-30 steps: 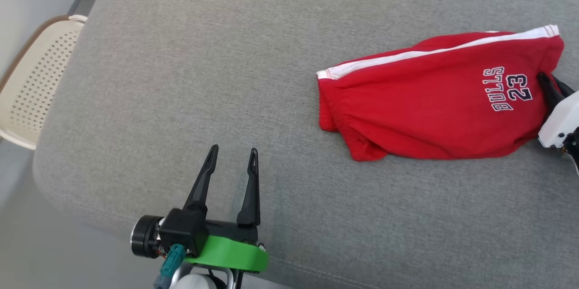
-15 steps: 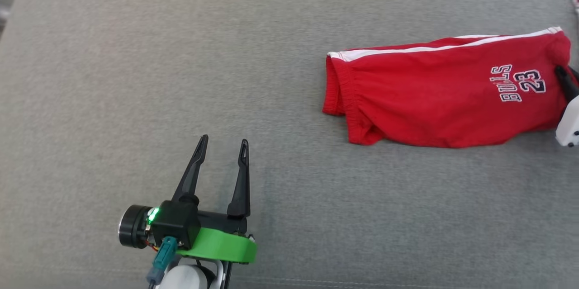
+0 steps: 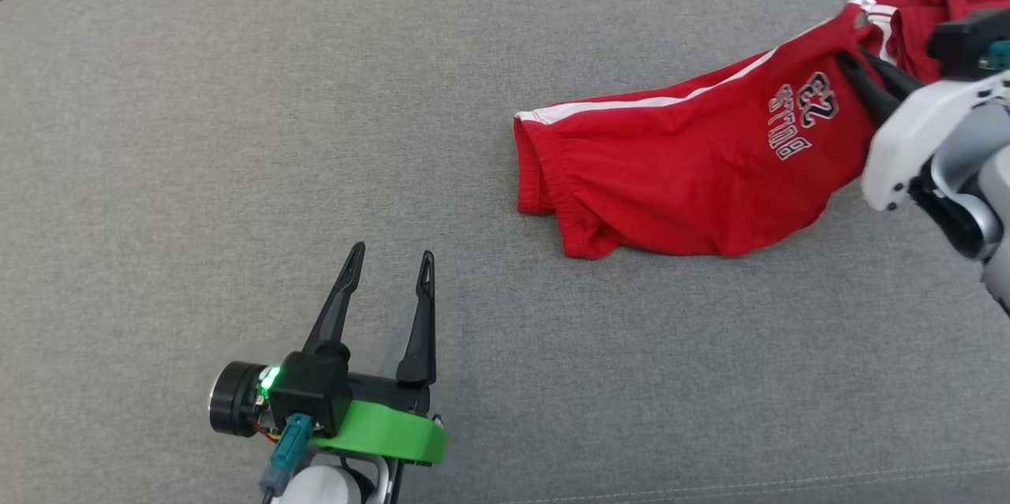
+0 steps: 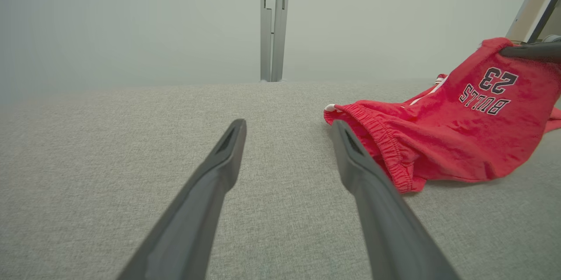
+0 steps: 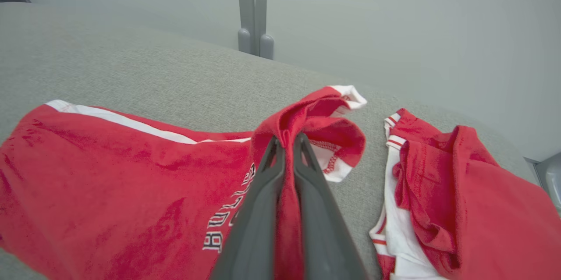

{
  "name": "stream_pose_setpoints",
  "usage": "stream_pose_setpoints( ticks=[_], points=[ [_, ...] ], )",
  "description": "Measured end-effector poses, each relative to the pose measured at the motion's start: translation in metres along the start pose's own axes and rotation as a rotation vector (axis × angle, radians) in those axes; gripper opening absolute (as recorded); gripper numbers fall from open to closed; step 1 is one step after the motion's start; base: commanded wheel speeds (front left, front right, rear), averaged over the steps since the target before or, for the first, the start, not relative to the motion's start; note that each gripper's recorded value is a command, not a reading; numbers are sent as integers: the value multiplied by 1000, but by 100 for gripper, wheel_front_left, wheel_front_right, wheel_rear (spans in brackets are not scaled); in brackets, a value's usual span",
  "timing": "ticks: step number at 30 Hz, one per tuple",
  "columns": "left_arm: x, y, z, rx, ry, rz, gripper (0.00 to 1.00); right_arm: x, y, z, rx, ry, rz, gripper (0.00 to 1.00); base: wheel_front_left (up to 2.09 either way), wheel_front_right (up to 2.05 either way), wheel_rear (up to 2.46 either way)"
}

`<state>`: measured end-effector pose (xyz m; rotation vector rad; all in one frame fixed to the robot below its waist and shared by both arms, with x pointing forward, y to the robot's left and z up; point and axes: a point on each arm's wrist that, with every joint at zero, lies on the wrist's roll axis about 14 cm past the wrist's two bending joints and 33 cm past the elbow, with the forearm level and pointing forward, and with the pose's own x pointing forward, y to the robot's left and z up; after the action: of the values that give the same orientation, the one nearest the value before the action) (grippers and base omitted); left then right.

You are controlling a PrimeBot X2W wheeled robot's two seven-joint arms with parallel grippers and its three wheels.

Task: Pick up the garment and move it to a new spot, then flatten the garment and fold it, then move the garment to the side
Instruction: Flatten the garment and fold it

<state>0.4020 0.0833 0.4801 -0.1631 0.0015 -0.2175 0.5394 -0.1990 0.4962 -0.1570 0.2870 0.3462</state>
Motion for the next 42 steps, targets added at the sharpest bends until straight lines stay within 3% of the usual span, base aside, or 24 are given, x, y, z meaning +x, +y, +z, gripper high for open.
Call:
stream_pose_setpoints(
  ticks=[8,12,23,24,25,26,30,35,42],
  points=[
    [-13,13,7,1,-10,53,100,21,92,33,-78,-33,224,0,0,0,0],
    [-19,19,9,-5,-12,80,100,28,136,30,-77,-5,323,0,0,0,0],
    [-33,38,10,-14,-5,157,100,39,219,15,-68,59,502,0,0,0,0],
    [-33,38,9,-15,-2,160,100,39,224,14,-57,58,513,5,0,0,0],
    [-33,38,7,-16,1,161,100,38,228,15,-39,47,522,49,0,0,0],
    [-33,38,7,-17,3,160,100,38,229,18,-26,32,525,100,0,0,0],
    [-30,34,7,-21,2,151,100,37,217,42,20,-76,494,100,0,0,0],
    [-23,27,7,-16,-4,119,100,31,160,63,51,-231,346,100,0,0,0],
    [-12,15,11,-4,-22,64,100,3,85,46,60,-335,128,100,0,0,0]
  ],
)
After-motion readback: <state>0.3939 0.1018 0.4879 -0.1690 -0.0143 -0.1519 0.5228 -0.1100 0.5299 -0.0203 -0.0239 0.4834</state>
